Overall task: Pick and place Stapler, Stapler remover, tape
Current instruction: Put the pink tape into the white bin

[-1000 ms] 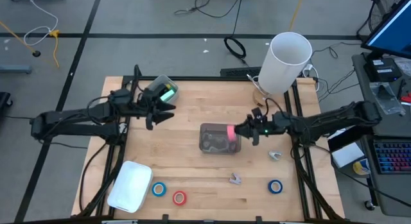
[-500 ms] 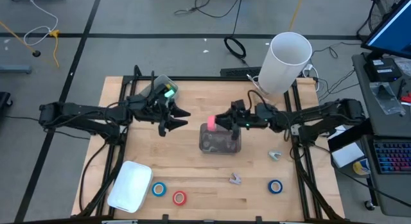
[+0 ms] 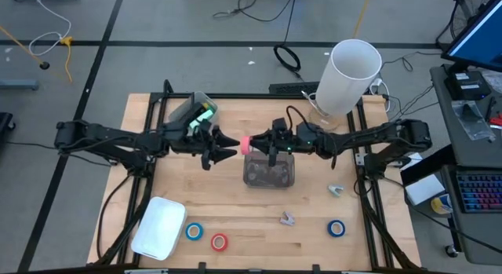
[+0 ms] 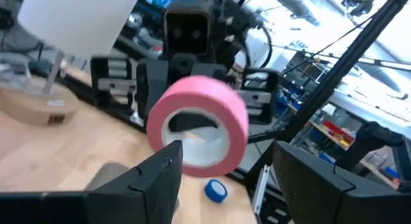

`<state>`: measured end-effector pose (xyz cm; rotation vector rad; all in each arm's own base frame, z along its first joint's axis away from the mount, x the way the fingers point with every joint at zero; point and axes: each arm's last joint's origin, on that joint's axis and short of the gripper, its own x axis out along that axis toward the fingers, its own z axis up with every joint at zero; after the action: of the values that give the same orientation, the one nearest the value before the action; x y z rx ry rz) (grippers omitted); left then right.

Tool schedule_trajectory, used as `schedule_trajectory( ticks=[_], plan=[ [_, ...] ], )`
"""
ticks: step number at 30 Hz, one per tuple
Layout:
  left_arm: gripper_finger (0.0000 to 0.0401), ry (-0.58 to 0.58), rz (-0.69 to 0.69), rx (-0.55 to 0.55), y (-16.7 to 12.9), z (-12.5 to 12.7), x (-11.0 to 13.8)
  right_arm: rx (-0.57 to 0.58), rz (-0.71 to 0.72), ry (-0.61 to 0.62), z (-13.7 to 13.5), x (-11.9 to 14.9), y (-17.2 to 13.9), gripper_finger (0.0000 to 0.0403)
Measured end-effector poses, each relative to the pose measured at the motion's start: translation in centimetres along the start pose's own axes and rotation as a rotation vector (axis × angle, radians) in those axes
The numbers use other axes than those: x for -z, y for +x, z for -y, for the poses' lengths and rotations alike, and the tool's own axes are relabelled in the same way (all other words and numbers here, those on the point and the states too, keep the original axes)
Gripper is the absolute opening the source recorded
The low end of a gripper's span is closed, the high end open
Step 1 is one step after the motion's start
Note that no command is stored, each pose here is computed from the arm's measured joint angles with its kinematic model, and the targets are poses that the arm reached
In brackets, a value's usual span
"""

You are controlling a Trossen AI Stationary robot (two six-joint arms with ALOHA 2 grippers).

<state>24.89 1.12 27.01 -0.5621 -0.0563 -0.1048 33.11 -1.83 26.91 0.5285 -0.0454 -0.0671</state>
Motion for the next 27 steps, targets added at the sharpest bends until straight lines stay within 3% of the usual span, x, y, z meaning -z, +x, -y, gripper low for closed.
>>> schedule_trajectory(
  ticks=[10,22,27],
  plan=[
    [0.0241,-0.009,0.019,0.013,1.0,0.6,-0.7,0.029,0.011,-0.02,0.7,-0.4,0.3,0.0033],
    [0.0241,-0.047,0.013,-0.048,1.6,0.0,-0.2,0.042,0.005,-0.02,1.0,-0.4,0.3,0.0033],
    [0.0241,-0.044,-0.019,-0.008,3.2,0.1,-0.4,0.045,0.004,-0.019,1.0,-0.4,0.3,0.0033]
  ],
)
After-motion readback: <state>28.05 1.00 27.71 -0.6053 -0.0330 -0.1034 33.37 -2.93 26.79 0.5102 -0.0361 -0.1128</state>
